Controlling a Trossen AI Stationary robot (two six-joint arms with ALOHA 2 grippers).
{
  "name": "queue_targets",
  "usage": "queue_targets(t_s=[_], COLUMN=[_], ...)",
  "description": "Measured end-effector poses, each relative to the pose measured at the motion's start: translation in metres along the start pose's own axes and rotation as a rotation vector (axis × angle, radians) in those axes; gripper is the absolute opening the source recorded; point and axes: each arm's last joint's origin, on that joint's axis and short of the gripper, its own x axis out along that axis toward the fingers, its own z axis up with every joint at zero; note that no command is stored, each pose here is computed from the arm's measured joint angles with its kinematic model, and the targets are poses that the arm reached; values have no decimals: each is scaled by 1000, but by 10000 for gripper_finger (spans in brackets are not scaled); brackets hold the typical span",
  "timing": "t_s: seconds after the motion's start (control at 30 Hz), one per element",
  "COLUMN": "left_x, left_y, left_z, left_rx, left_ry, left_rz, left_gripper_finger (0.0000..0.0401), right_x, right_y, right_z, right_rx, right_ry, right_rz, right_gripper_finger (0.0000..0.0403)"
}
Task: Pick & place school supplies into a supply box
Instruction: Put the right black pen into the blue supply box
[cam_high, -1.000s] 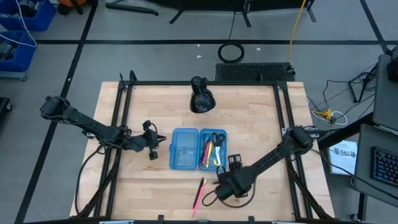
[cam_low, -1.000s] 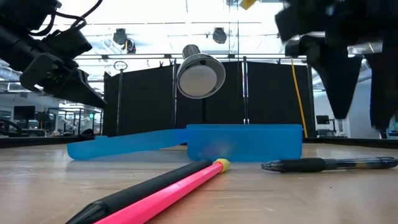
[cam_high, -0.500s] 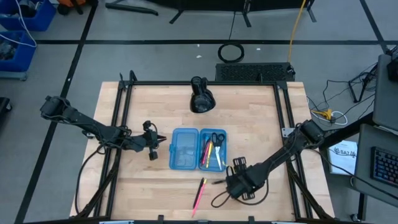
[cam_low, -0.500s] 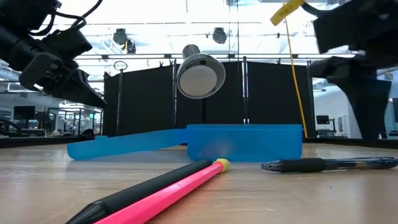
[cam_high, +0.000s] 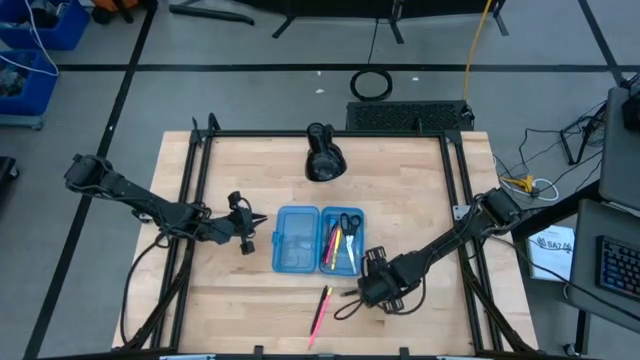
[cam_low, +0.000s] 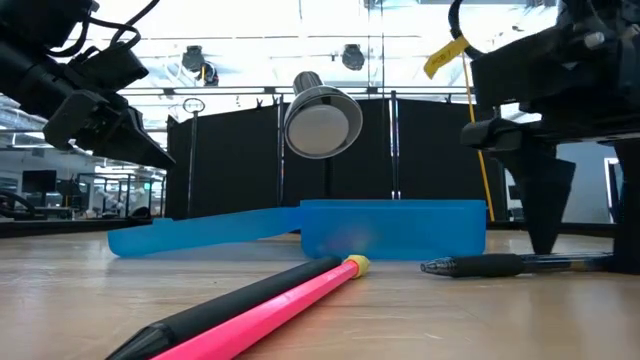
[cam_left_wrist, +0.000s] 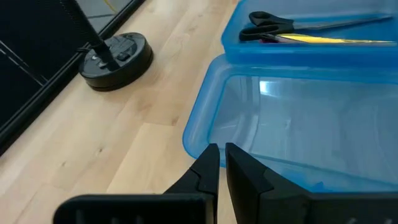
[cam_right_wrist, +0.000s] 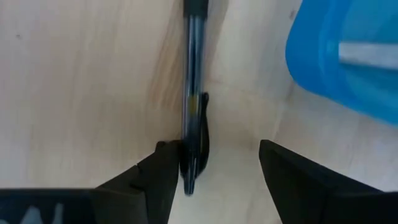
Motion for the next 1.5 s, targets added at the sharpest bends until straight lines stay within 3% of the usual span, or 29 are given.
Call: queue_targets(t_s=[0.33, 0.7, 1.1, 1.5], left_x=[0, 0, 0, 0], left_y=[0, 0, 0, 0], left_z=[0, 0, 0, 0], left_rx=[1, 11, 10, 9], left_ry=[0, 1, 1, 0], left_rz=[0, 0, 0, 0], left_gripper_finger=[33, 33, 33, 33], right_x=[24, 28, 30, -3], right_y=[-15, -1, -3, -6], right_z=[-14, -23, -21, -14], right_rx=[106, 129, 194, 201], right_ry=[19, 9, -8, -174], right_rz=[150, 106, 152, 158], right_gripper_finger=[189, 131, 31, 35])
